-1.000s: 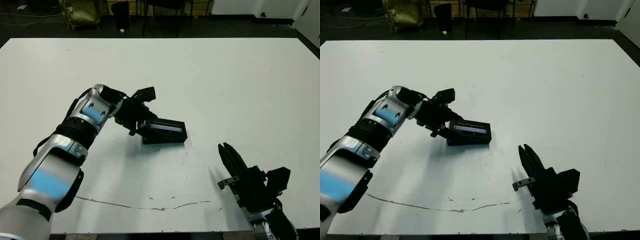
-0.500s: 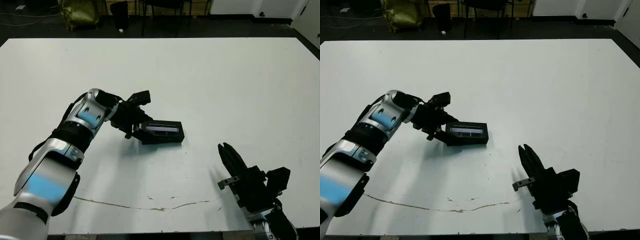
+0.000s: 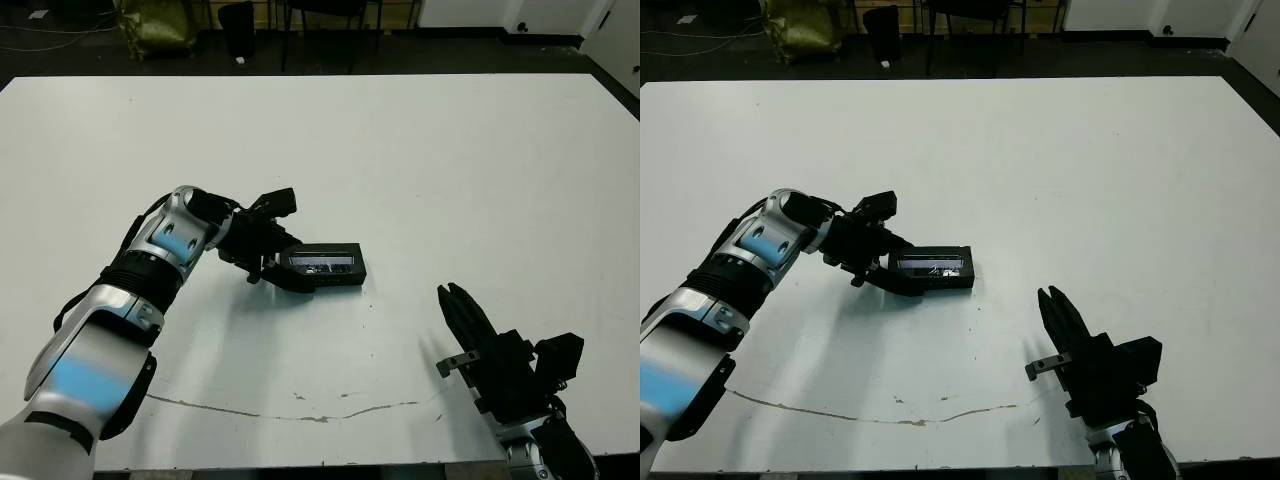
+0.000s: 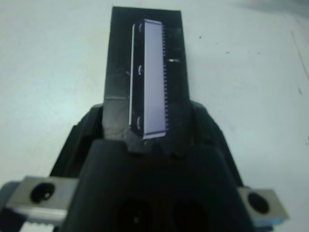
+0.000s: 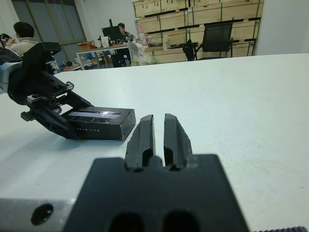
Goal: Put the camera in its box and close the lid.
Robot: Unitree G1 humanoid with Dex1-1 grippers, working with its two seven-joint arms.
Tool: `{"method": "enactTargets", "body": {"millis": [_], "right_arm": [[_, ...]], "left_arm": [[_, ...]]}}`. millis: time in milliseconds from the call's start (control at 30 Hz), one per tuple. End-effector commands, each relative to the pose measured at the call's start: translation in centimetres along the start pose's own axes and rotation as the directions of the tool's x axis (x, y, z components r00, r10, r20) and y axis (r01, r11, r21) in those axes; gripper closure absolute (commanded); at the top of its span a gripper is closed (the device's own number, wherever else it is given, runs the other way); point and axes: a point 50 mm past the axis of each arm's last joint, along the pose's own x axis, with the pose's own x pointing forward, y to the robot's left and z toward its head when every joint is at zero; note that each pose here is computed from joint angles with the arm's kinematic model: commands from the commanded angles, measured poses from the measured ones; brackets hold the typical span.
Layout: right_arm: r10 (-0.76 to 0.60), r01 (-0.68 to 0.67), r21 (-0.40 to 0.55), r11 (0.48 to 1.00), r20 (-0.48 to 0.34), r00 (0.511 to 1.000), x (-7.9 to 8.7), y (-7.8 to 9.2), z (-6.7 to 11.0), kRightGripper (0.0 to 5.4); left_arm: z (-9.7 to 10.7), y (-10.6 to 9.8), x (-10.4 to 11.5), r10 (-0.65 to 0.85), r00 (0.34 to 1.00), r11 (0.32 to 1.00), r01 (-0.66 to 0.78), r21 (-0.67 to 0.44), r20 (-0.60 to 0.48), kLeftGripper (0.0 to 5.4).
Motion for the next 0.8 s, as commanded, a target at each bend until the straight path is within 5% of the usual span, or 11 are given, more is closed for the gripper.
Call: {"method": "enactTargets", "body": {"millis": [33,700,800], "right_arm": [[-0.021,0.022,0.010,1.000,-0.062,0.998,-0.6,-0.2,-0.5,5.40],[-0.014,0.014,0.000,1.000,-0.056,0.998,-0.6,-0.3,-0.4,5.40],[-0.015,0.015,0.005,1.000,-0.050,0.999,-0.6,-0.3,-0.4,5.40]], "left_arm": [[-3.7,-0.8,0.1,-0.023,0.997,0.992,0.014,-0.124,-0.075,2.85],[-5.4,-1.7,1.7,0.054,0.992,0.996,-0.062,-0.070,-0.114,2.85],[-5.8,-2.0,1.9,0.074,0.990,0.996,-0.080,-0.042,-0.121,2.20]]}}
